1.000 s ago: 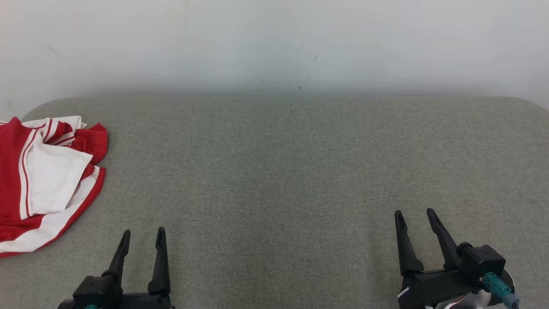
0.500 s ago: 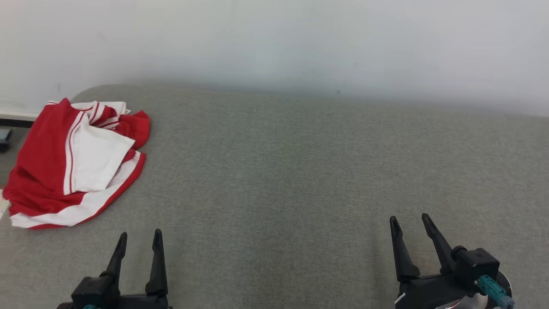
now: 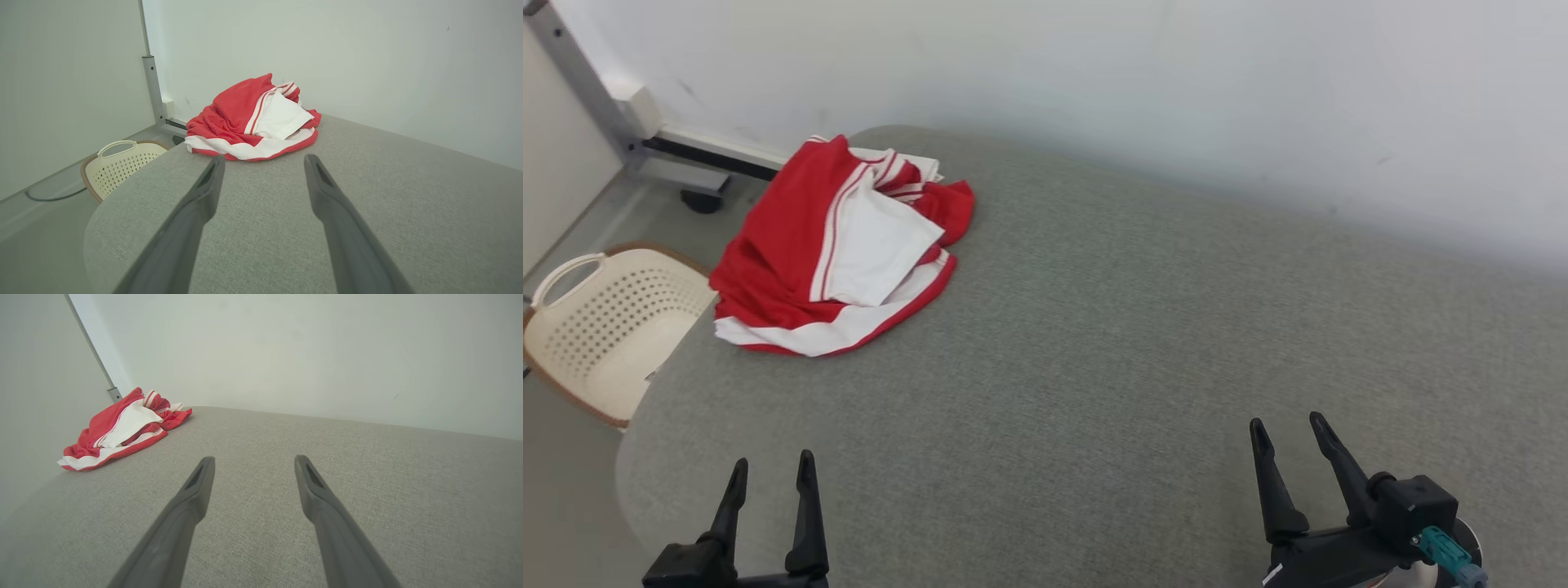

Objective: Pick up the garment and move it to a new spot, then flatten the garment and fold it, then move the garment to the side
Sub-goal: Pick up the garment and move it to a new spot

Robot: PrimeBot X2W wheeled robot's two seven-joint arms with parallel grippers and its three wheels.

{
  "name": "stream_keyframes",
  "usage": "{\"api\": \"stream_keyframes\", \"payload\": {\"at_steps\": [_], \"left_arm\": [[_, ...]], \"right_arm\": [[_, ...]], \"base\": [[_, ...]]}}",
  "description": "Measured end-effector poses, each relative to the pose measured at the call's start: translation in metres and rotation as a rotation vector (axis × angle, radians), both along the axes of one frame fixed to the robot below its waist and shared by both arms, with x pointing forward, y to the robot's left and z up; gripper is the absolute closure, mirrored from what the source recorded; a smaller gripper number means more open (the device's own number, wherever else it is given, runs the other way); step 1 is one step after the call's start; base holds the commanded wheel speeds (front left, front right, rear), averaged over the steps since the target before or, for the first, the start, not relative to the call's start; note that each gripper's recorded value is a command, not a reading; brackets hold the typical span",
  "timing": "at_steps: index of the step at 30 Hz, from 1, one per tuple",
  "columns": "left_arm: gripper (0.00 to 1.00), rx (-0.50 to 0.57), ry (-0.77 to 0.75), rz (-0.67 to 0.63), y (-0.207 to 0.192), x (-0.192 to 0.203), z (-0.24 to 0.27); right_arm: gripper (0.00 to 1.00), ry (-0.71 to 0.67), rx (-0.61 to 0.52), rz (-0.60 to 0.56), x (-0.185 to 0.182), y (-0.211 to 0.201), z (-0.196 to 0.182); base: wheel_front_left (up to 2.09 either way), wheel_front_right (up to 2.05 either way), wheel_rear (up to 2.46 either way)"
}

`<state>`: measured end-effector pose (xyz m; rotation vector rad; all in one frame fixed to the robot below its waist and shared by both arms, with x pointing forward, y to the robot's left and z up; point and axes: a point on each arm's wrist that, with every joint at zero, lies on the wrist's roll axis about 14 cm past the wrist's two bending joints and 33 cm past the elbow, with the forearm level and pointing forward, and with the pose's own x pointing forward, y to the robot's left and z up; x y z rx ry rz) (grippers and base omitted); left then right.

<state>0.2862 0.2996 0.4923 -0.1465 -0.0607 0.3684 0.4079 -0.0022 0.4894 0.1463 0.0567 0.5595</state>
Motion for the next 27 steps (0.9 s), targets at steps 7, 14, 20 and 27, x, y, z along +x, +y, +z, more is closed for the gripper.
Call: {"api": "stream_keyframes", "payload": {"at_steps": [7,14,20,27], "left_arm": [[0.0,0.008,0.0,0.16,0.035,-0.046,0.002],[0.0,0.009,0.016,0.254,0.052,-0.075,-0.001],[0.0,0.004,0.031,0.274,0.055,-0.08,-0.005],[0.0,-0.039,0.039,0.246,0.057,-0.054,-0.01]], "right_arm": [[0.0,0.003,0.003,0.15,-0.008,0.052,0.001],[0.0,0.01,0.006,0.243,-0.012,0.085,-0.001],[0.0,0.016,0.006,0.26,-0.011,0.092,-0.003],[0.0,0.026,0.004,0.272,-0.006,0.097,-0.009]], "base": [[0.0,0.0,0.0],[0.0,0.0,0.0],[0.0,0.0,0.0],[0.0,0.0,0.0]]}}
